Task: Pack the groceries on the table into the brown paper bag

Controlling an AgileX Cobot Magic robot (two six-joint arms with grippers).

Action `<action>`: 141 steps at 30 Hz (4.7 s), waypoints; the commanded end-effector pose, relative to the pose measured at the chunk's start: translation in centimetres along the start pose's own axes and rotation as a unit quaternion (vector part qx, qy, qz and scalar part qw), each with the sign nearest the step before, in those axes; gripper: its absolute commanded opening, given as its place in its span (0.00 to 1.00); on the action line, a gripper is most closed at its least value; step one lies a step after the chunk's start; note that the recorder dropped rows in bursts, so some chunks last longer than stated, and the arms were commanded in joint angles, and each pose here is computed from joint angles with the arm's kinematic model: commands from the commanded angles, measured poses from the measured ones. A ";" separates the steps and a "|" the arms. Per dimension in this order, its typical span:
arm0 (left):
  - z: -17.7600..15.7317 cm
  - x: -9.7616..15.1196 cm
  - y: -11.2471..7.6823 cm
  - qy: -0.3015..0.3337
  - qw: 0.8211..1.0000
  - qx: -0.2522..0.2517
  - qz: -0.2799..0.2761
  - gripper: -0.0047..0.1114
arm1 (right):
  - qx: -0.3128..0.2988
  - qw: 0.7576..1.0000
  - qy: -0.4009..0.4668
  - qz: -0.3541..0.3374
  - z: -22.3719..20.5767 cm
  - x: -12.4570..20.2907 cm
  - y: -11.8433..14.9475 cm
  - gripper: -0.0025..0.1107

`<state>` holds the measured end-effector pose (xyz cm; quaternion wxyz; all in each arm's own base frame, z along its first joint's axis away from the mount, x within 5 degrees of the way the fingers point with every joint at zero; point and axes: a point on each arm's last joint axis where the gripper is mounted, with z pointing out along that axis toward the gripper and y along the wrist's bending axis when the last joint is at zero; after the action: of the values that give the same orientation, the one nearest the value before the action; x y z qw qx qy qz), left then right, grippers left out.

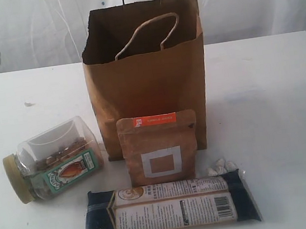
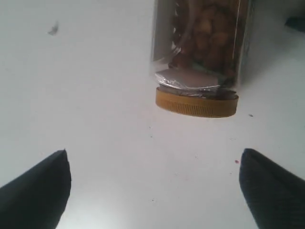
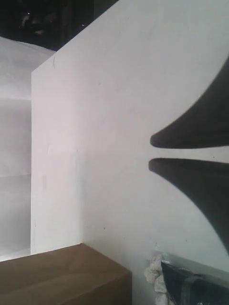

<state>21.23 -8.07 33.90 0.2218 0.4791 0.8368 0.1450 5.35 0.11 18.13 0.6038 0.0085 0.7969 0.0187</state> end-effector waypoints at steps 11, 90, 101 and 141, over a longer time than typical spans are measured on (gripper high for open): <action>5.4 -0.5 0.5 0.137 0.984 0.087 -0.074 0.85 | -0.001 1.000 -0.005 -0.003 0.0 0.0 0.0 0.09; 14.2 0.2 -0.5 -0.228 0.920 0.277 -0.156 0.04 | -0.002 1.000 -0.005 0.011 0.0 0.0 0.0 0.09; 16.2 2.5 -2.9 -0.175 0.930 0.261 -0.188 0.04 | -0.002 1.000 -0.005 0.011 0.0 0.0 0.0 0.09; 7.5 -0.3 6.4 -0.174 0.924 0.099 -0.327 0.04 | -0.002 1.000 -0.005 0.011 0.0 0.0 0.0 0.09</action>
<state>28.63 -5.06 30.92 0.4422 0.2632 0.8531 -0.0860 5.35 0.11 18.13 0.6036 0.0169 0.7967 0.0250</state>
